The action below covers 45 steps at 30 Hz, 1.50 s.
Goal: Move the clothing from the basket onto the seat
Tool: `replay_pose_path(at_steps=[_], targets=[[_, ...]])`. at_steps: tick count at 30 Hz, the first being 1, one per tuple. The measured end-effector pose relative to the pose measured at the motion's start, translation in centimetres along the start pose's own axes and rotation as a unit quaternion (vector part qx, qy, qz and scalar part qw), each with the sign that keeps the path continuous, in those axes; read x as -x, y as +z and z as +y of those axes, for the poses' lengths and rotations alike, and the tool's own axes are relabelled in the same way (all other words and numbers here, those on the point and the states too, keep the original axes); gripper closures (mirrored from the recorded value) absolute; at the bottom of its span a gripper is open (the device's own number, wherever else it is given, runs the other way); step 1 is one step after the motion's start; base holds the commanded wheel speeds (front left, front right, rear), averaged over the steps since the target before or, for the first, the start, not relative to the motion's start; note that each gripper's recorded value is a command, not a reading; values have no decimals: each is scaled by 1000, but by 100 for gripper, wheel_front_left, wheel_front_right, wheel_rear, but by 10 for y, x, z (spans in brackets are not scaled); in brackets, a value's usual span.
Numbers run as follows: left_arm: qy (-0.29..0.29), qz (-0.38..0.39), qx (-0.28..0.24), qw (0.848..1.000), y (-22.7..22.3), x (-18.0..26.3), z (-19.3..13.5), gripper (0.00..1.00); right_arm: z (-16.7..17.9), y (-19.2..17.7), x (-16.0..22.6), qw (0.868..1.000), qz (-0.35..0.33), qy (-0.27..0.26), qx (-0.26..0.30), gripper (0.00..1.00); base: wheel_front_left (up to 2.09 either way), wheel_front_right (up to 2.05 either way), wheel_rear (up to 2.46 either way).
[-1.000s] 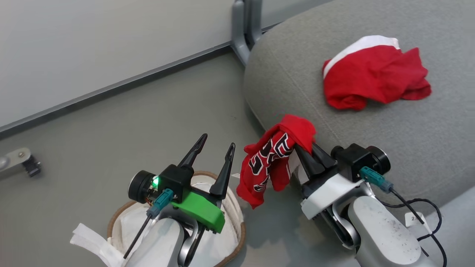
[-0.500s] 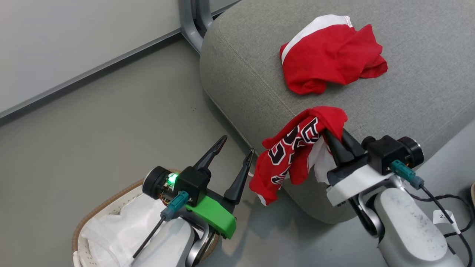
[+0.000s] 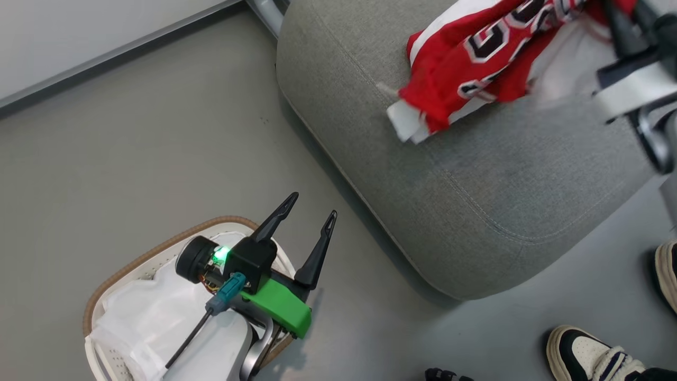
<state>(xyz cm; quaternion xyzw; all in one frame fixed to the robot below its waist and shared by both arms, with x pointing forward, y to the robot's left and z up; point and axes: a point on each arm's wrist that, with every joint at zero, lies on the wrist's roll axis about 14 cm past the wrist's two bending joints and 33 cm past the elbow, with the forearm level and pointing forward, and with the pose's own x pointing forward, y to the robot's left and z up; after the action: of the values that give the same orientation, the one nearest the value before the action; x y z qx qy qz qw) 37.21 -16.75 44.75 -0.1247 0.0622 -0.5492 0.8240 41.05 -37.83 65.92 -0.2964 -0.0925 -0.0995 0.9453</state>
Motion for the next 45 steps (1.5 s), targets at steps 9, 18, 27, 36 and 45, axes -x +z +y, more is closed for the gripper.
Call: replay_pose_path(at_steps=[9,18,27,36,45], targets=[[33,1,1,999,-7,11,35,0,-72,-4,-47,996,15,-79,44,100,0,0,0],[91,12,3,996,-18,36,82,0,-103,-75,-45,980,98,-172,3,100,0,0,0],[132,42,17,990,-49,61,117,0,-31,-142,-48,975,163,-148,-42,100,0,0,0],[144,47,20,988,-54,66,124,0,21,-178,-16,966,209,-128,-79,0,0,0,0],[177,40,9,983,-40,76,134,0,55,-175,34,960,213,-130,-122,0,0,0,0]])
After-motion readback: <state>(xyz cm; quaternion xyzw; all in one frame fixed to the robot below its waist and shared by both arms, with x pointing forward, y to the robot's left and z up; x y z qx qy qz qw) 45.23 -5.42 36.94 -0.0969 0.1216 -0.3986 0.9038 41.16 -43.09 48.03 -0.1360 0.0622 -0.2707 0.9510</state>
